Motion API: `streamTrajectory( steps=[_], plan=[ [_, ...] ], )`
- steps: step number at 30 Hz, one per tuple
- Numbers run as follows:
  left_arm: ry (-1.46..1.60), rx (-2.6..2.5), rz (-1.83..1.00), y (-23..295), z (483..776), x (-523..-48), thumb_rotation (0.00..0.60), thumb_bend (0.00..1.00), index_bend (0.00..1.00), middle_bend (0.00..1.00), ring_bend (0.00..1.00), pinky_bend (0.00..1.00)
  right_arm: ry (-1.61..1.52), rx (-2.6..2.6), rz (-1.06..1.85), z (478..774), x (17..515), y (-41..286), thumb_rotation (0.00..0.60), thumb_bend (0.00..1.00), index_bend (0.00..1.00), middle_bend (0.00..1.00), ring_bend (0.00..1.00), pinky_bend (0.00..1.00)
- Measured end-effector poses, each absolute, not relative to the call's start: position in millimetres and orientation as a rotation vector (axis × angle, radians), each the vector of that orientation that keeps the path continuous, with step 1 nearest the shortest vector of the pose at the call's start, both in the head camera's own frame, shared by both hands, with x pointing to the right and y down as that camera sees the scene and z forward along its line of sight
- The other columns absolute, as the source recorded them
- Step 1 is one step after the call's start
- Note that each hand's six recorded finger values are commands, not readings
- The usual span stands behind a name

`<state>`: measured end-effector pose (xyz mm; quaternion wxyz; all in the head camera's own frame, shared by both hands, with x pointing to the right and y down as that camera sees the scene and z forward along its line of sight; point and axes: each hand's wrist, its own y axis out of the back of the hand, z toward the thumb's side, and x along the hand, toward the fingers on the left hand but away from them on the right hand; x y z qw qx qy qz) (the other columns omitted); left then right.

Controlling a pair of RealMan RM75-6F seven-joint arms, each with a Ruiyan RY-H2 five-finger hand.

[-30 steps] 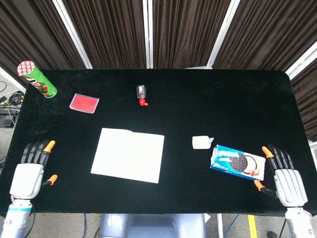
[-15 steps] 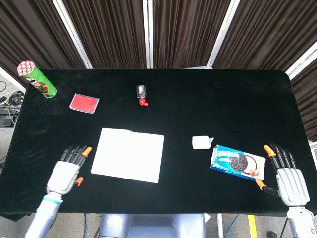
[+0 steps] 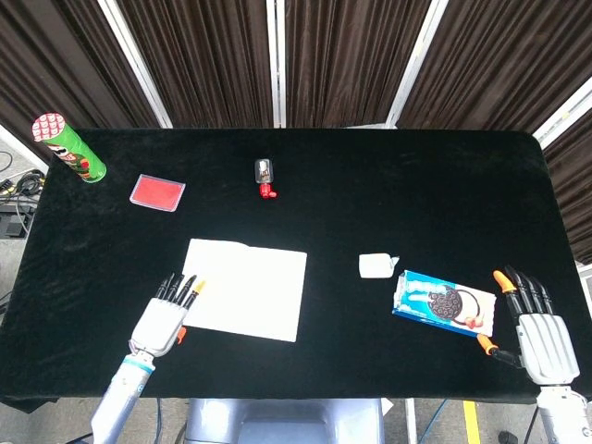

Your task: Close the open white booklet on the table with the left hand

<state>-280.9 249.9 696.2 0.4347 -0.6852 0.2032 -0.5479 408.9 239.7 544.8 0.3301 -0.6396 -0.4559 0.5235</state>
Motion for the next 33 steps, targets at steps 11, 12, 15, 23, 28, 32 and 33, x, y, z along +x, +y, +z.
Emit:
streamTrajectory(
  steps=[11, 12, 15, 23, 28, 32, 33],
  plan=[
    [0.492, -1.693, -1.369, 247.4, 704.9, -276.1, 0.6, 0.3, 0.0, 0.0, 0.0, 0.0, -1.196, -1.68, 1.365, 543.8, 408.5, 239.9, 0.6, 0.09, 0.0, 0.0, 0.0, 0.0],
    [0.491, -1.692, -1.37, 247.2, 705.4, -276.3, 0.6, 0.3, 0.0, 0.0, 0.0, 0.0, -1.196, -1.68, 1.364, 543.6, 408.3, 240.0, 0.6, 0.09, 0.0, 0.0, 0.0, 0.0],
    [0.494, -1.69, -1.374, 246.6, 707.9, -276.5, 0.6, 0.32, 0.0, 0.0, 0.0, 0.0, -1.196, -1.681, 1.364, 543.4, 407.9, 240.4, 0.6, 0.09, 0.0, 0.0, 0.0, 0.0],
    [0.496, -1.677, -1.345, 247.6, 710.9, -272.1, 0.6, 0.55, 0.0, 0.0, 0.0, 0.0, -1.198, -1.682, 1.362, 543.0, 407.7, 240.4, 0.6, 0.08, 0.0, 0.0, 0.0, 0.0],
    [0.54, -1.678, -1.3, 245.8, 702.5, -267.6, 0.6, 0.56, 0.0, 0.0, 0.0, 0.0, -1.196, -1.684, 1.366, 543.8, 408.0, 240.8, 0.6, 0.08, 0.0, 0.0, 0.0, 0.0],
    [0.594, -1.668, -1.231, 240.2, 687.4, -262.6, 0.6, 0.56, 0.0, 0.0, 0.0, 0.0, -1.192, -1.685, 1.365, 544.0, 407.1, 241.2, 0.6, 0.08, 0.0, 0.0, 0.0, 0.0],
    [0.604, -1.666, -1.216, 238.7, 684.1, -261.3, 0.6, 0.56, 0.0, 0.0, 0.0, 0.0, -1.192, -1.685, 1.364, 543.9, 406.9, 241.5, 0.6, 0.08, 0.0, 0.0, 0.0, 0.0]
  ],
)
